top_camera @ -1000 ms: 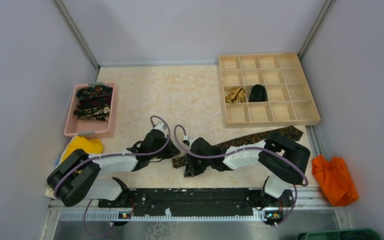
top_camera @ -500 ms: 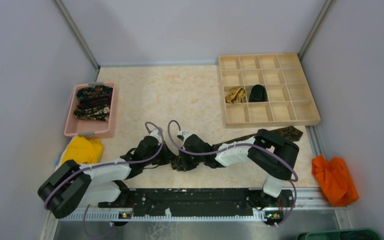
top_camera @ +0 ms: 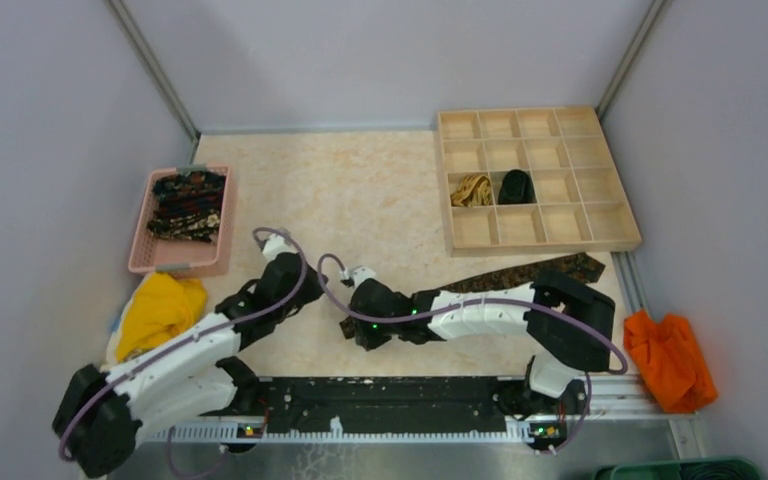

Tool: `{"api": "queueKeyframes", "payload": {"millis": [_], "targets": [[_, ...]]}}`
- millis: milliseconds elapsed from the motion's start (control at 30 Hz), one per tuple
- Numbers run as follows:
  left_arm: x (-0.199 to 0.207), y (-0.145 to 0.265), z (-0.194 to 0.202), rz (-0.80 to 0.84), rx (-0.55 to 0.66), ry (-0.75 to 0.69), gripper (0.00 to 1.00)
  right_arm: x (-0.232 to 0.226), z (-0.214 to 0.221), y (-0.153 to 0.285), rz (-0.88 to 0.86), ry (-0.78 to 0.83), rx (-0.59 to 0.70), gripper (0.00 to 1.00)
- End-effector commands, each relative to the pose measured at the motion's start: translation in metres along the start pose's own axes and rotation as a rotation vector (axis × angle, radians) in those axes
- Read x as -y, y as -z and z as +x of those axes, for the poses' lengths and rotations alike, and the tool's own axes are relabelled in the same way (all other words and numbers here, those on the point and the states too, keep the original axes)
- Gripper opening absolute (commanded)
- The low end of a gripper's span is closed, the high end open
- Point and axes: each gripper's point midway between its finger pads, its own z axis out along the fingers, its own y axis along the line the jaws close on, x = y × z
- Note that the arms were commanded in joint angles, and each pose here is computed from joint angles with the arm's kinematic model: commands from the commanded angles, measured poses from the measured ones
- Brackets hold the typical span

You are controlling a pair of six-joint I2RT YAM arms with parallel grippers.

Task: Roll the ties
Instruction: Roll the tie at the center of the board.

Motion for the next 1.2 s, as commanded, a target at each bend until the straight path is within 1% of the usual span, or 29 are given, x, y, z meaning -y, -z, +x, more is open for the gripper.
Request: {"api": "queueKeyframes", "payload": {"millis": [0, 67, 100, 133, 167, 267, 300, 367, 400, 567, 600, 633, 833, 900, 967, 1033, 1067, 1100, 1133, 1167], "targets": [[-0.01, 0.042, -0.07, -0.106, 0.252, 0.153, 0.0, -0.006, -0.034, 0.027, 0.144, 0.125, 0.085, 0.07], [-0.015, 0.067, -0.092, -0.109, 0.339, 0.208, 0.0, -0.01, -0.039, 0.026, 0.18, 0.165, 0.085, 0.12], [-0.021, 0.079, -0.101, -0.122, 0.382, 0.229, 0.0, -0.01, -0.04, 0.023, 0.208, 0.187, 0.079, 0.19], [-0.025, 0.091, -0.109, -0.119, 0.414, 0.248, 0.0, -0.01, -0.041, 0.02, 0.233, 0.212, 0.07, 0.21], [-0.03, 0.101, -0.113, -0.123, 0.435, 0.256, 0.0, -0.012, -0.046, 0.016, 0.26, 0.229, 0.068, 0.29], [-0.037, 0.128, -0.128, -0.086, 0.508, 0.27, 0.0, -0.005, -0.042, -0.001, 0.347, 0.294, 0.017, 0.31], [-0.039, 0.136, -0.131, -0.071, 0.53, 0.277, 0.0, -0.003, -0.044, -0.005, 0.371, 0.304, 0.015, 0.36], [-0.043, 0.15, -0.138, -0.044, 0.574, 0.286, 0.0, -0.002, -0.045, -0.013, 0.391, 0.331, 0.003, 0.37], [-0.046, 0.154, -0.14, -0.041, 0.588, 0.29, 0.0, -0.002, -0.046, -0.015, 0.402, 0.336, 0.002, 0.41], [-0.058, 0.166, -0.142, -0.077, 0.607, 0.283, 0.0, 0.002, -0.047, -0.023, 0.455, 0.346, -0.029, 0.42], [-0.058, 0.167, -0.142, -0.077, 0.605, 0.281, 0.0, 0.003, -0.046, -0.024, 0.46, 0.344, -0.032, 0.5], [-0.058, 0.167, -0.142, -0.074, 0.602, 0.281, 0.0, 0.005, -0.044, -0.025, 0.462, 0.344, -0.038, 0.52], [-0.054, 0.165, -0.141, -0.058, 0.597, 0.275, 0.0, 0.006, -0.028, -0.031, 0.454, 0.311, -0.095, 0.52], [-0.053, 0.164, -0.141, -0.055, 0.598, 0.27, 0.0, 0.006, -0.024, -0.033, 0.452, 0.293, -0.106, 0.5], [-0.051, 0.163, -0.141, -0.048, 0.598, 0.266, 0.0, 0.009, -0.023, -0.033, 0.472, 0.279, -0.107, 0.42], [-0.05, 0.162, -0.141, -0.044, 0.598, 0.257, 0.0, 0.01, -0.023, -0.034, 0.487, 0.273, -0.108, 0.21], [-0.049, 0.161, -0.141, -0.043, 0.597, 0.255, 0.0, 0.011, -0.024, -0.034, 0.496, 0.269, -0.105, 0.12], [-0.049, 0.159, -0.14, -0.043, 0.595, 0.251, 0.0, 0.01, -0.026, -0.035, 0.495, 0.271, -0.102, 0.09], [-0.048, 0.157, -0.139, -0.042, 0.591, 0.249, 0.0, 0.009, -0.028, -0.035, 0.492, 0.27, -0.095, 0.0], [-0.046, 0.154, -0.138, -0.041, 0.586, 0.245, 0.0, 0.008, -0.031, -0.034, 0.493, 0.267, -0.084, 0.0]]}}
